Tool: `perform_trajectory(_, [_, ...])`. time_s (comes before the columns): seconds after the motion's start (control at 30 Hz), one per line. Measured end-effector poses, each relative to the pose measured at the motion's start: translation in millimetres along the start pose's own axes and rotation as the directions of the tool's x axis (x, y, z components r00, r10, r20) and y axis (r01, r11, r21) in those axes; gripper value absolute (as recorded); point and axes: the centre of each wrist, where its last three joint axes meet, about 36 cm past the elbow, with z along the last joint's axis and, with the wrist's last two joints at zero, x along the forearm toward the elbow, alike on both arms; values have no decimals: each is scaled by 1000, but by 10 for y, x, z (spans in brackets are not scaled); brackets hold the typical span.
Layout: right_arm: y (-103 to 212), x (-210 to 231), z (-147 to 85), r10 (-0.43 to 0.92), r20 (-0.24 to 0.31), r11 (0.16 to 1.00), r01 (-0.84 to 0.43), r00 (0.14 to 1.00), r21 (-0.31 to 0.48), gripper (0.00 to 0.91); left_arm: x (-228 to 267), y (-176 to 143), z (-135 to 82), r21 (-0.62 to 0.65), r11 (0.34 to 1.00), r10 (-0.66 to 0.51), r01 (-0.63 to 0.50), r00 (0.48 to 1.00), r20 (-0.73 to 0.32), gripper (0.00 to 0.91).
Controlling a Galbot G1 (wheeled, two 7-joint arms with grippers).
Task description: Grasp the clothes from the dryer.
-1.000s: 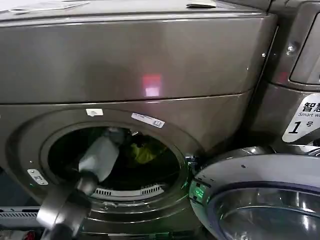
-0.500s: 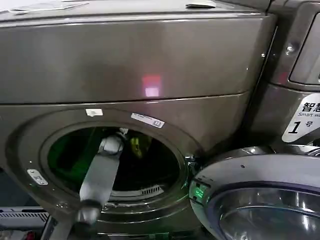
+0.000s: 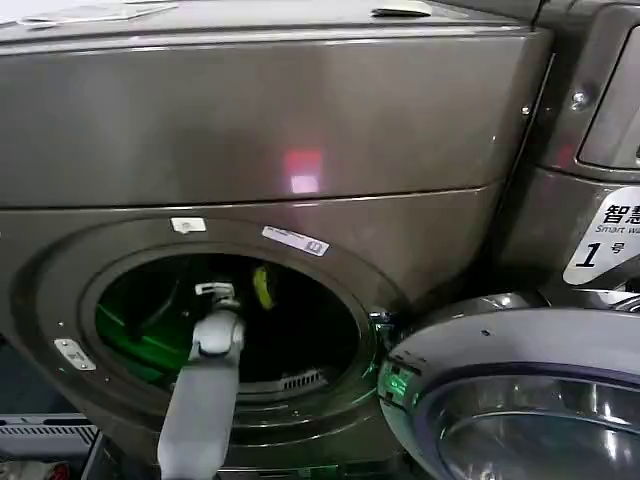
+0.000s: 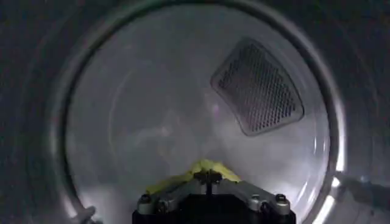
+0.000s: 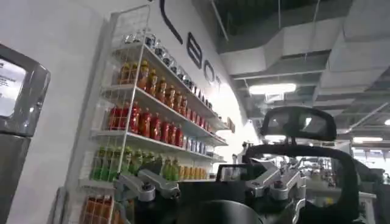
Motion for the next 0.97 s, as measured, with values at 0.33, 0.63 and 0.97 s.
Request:
perform_trajectory(0.33, [-3, -2, 30, 4, 20, 1000, -4, 1000, 2, 907, 297, 4, -52, 8, 999, -38, 37, 995, 94, 0])
perform_trajectory(0.63, [-46, 24, -9, 23, 25, 1000, -23, 999, 16, 907, 286, -73, -75, 21, 999, -33, 31, 993, 112, 0])
perform_trajectory(0.97, [-77, 28, -20, 27, 15, 999, -27, 1000, 21, 907, 259, -85, -104, 31, 999, -37, 34, 992, 119, 0])
